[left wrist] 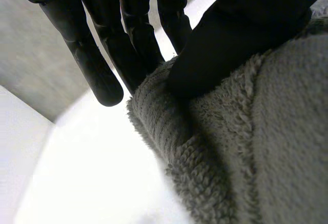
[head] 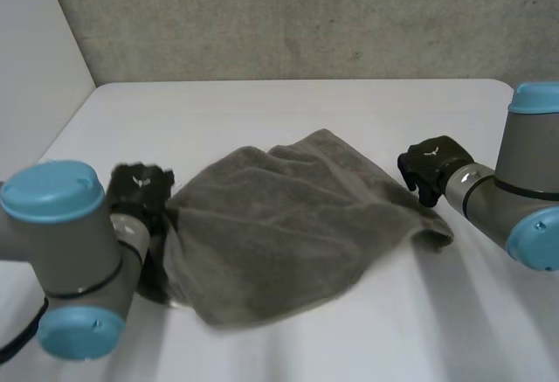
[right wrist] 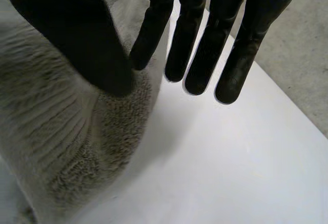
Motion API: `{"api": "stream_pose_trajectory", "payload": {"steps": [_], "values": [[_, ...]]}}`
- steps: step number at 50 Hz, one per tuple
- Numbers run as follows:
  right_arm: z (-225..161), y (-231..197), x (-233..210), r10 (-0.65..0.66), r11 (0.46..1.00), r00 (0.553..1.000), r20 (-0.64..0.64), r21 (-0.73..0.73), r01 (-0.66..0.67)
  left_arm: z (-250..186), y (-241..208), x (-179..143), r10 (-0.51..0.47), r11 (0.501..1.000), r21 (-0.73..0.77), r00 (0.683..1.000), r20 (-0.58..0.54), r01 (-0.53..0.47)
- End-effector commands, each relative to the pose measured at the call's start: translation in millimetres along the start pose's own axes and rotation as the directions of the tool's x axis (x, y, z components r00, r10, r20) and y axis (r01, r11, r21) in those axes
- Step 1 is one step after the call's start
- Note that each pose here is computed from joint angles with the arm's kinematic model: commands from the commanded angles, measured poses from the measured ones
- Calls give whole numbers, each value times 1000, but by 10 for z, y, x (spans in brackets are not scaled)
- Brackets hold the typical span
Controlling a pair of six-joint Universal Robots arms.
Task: Fold the towel.
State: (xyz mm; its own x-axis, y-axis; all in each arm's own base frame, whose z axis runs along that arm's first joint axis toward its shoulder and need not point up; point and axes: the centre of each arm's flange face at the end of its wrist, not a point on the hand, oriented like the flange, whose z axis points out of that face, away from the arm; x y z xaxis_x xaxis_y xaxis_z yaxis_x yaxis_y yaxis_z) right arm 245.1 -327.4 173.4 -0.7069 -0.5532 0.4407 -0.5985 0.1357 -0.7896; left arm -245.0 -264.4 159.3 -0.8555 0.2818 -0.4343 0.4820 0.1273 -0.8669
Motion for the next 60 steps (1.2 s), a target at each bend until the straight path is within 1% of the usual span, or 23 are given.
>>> {"api": "stream_pose_trajectory", "payload": {"steps": [1,4,6,10,12,13,14,15,16,17,18,20,21,22,25,31,36,45,53,56,58,59,60], "values": [[-216,-81,32,86,996,996,-12,16,-86,280,-100,-193,27,998,62,998,60,-31],[-274,-80,19,121,993,993,-8,15,-120,271,-122,-172,27,997,77,999,37,-30],[-381,-44,-30,157,987,988,9,11,-157,196,-160,-109,33,995,97,999,-16,-31],[-509,0,-123,147,989,988,50,27,-148,29,-205,-36,37,994,107,997,-69,-30],[-645,39,-251,92,993,989,116,68,-100,-64,-218,-2,38,994,107,995,-89,-29],[-645,39,-251,91,993,989,117,68,-100,-149,-226,21,38,994,107,994,-103,-27],[-709,82,-311,52,995,989,138,79,-64,-236,-226,48,39,994,108,992,-118,-26],[-709,82,-312,52,995,989,138,80,-63,-237,-226,49,39,994,108,992,-118,-26],[-756,138,-377,6,996,988,155,89,-20,-328,-234,75,39,993,114,991,-131,-24],[-778,199,-428,-41,995,986,161,101,25,-424,-248,97,38,992,123,989,-145,-20],[-778,200,-428,-42,995,986,161,101,25,-424,-248,97,38,992,123,989,-145,-20],[-795,313,-501,-129,986,981,147,121,112,-513,-249,117,37,992,129,987,-158,-16],[-795,314,-501,-130,986,981,147,121,112,-583,-244,133,33,991,131,985,-168,-10],[-788,351,-524,-164,980,977,137,131,147,-646,-231,154,26,992,130,983,-180,-3],[-743,419,-545,-204,972,971,120,143,187,-759,-185,196,7,993,118,979,-203,17],[-600,573,-527,-208,973,972,106,122,195,-921,-116,252,-40,993,95,970,-239,64],[-445,615,-432,-230,963,972,40,151,221,-1074,-5,265,-94,992,55,961,-262,112],[-260,685,-358,-244,958,970,2,158,240,-1196,120,254,-120,992,3,955,-272,126],[-118,683,-265,-229,960,973,-17,163,228,-1263,205,244,-124,992,-40,953,-277,118],[-76,628,-203,-210,961,977,-36,176,214,-1269,225,248,-140,990,-51,950,-279,131],[-59,594,-174,-188,964,981,-45,183,193,-1265,229,247,-159,987,-58,948,-277,149],[-52,544,-138,-157,968,986,-56,191,165,-1265,229,247,-159,987,-58,948,-277,149],[-47,504,-106,-116,973,991,-69,193,128,-1259,228,246,-187,982,-66,943,-276,175]]}}
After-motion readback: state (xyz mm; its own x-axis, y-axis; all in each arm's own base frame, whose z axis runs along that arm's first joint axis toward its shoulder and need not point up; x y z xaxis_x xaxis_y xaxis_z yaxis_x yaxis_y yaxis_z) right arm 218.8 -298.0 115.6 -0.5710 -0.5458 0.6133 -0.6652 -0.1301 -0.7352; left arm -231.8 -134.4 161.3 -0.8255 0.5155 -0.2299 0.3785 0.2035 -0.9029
